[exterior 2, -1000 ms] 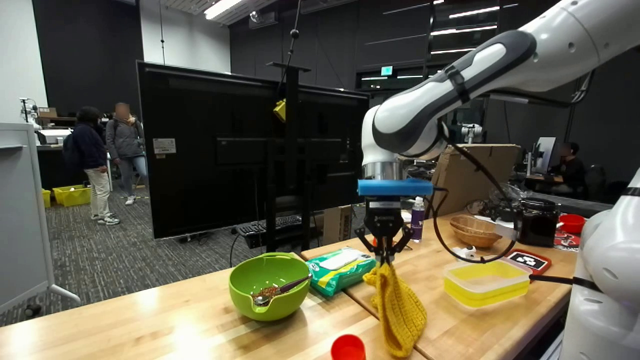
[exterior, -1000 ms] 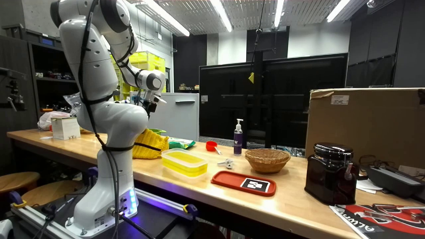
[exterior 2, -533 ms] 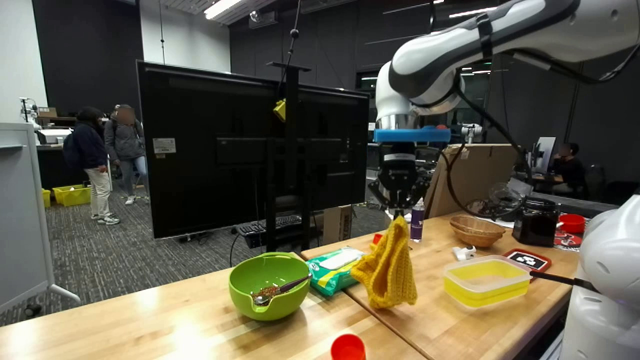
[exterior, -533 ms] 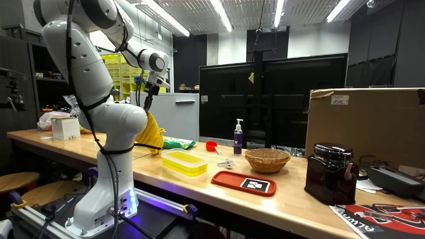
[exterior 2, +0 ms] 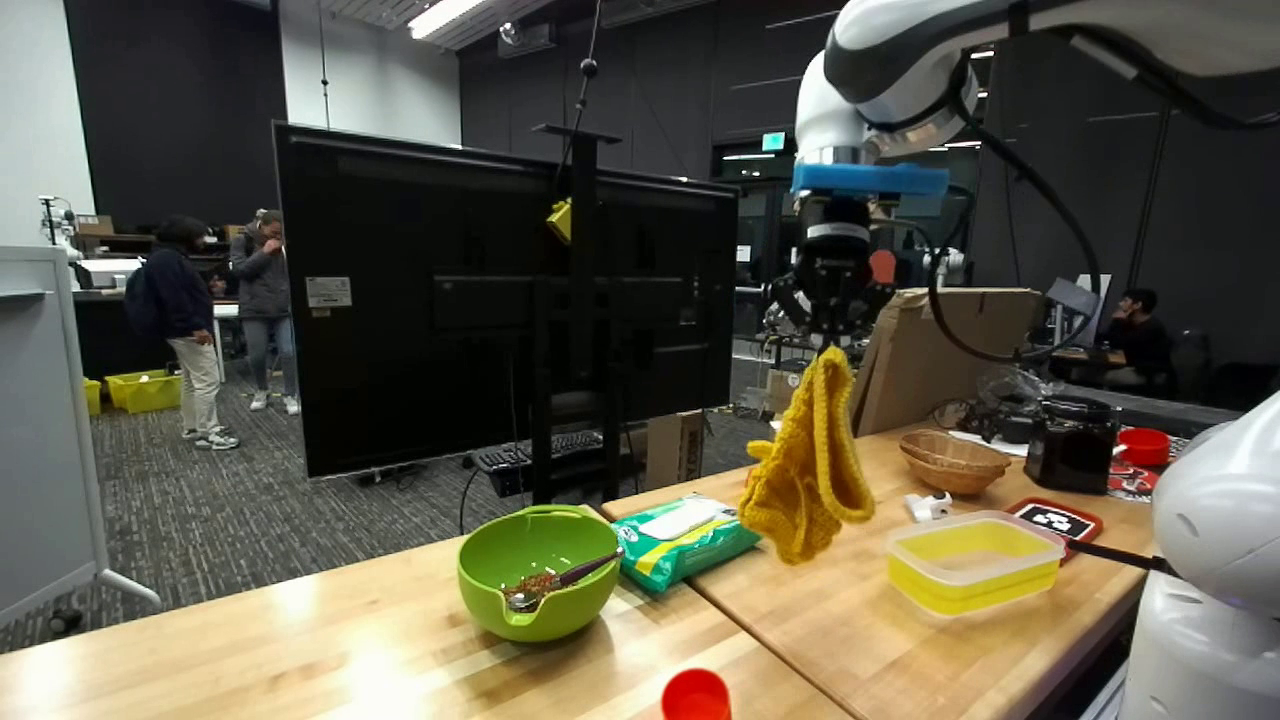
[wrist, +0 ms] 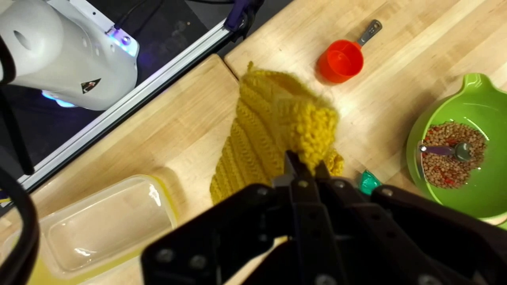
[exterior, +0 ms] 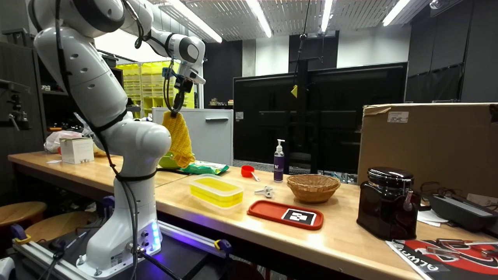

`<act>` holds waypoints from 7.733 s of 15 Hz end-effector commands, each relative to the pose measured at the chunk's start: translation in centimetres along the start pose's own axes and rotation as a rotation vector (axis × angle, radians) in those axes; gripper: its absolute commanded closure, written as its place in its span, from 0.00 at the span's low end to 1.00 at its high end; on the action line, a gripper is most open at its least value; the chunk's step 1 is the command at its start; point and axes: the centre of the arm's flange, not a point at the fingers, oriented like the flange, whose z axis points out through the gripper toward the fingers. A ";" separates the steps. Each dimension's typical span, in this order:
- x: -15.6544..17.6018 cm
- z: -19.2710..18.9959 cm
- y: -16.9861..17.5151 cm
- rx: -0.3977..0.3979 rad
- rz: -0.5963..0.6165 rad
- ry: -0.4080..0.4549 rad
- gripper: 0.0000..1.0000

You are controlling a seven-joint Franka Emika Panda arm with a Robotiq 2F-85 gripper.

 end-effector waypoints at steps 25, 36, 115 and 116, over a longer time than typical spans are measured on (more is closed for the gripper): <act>10.9 10.1 4.3 0.694 -0.978 -0.599 0.99; 15.5 22.2 0.2 0.837 -0.948 -0.855 0.99; 13.6 26.6 -11.7 -0.312 -0.288 0.087 0.00; 13.5 26.4 -11.5 -0.294 -0.302 0.092 0.00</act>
